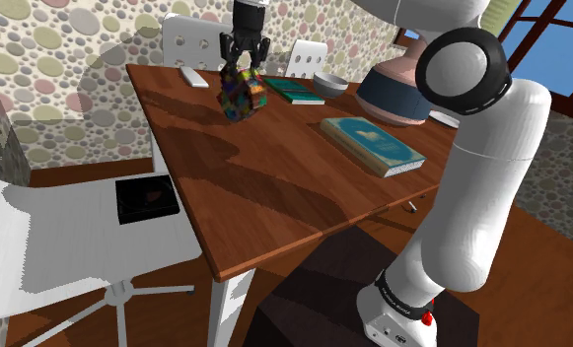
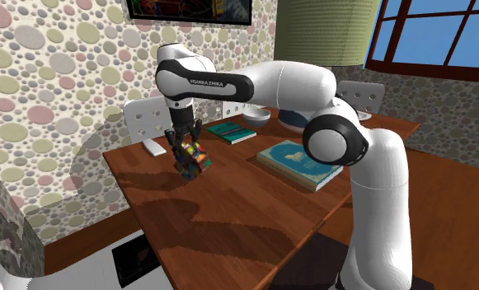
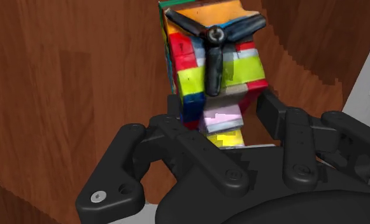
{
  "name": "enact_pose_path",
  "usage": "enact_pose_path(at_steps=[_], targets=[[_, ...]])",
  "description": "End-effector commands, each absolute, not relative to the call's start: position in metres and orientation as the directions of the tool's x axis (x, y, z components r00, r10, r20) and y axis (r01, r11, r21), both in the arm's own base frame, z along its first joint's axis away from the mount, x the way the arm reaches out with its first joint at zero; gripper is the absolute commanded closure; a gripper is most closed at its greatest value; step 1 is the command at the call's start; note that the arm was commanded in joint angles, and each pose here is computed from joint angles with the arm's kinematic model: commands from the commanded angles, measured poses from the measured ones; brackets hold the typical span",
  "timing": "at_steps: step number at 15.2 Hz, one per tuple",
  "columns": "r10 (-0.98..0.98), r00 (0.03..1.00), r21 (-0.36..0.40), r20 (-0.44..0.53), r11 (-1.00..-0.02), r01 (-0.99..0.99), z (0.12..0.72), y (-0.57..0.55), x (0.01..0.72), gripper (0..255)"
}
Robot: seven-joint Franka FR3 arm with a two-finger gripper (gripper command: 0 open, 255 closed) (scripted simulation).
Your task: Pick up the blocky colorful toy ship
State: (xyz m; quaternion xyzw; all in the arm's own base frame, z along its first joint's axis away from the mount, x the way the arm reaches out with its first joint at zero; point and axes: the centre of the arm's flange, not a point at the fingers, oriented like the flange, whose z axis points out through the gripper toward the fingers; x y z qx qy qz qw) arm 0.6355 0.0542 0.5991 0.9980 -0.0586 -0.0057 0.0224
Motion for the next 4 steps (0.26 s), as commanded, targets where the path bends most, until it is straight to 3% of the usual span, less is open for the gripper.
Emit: enact_pose_path(at_steps=[1,4], targets=[[-0.117,0.993,0.045,-0.008,-0.992,-0.117,0.6096,0.0544,0.6363,255],[-0.117,0.993,0.045,-0.008,-0.992,-0.117,0.6156,0.0544,0.6363,255]])
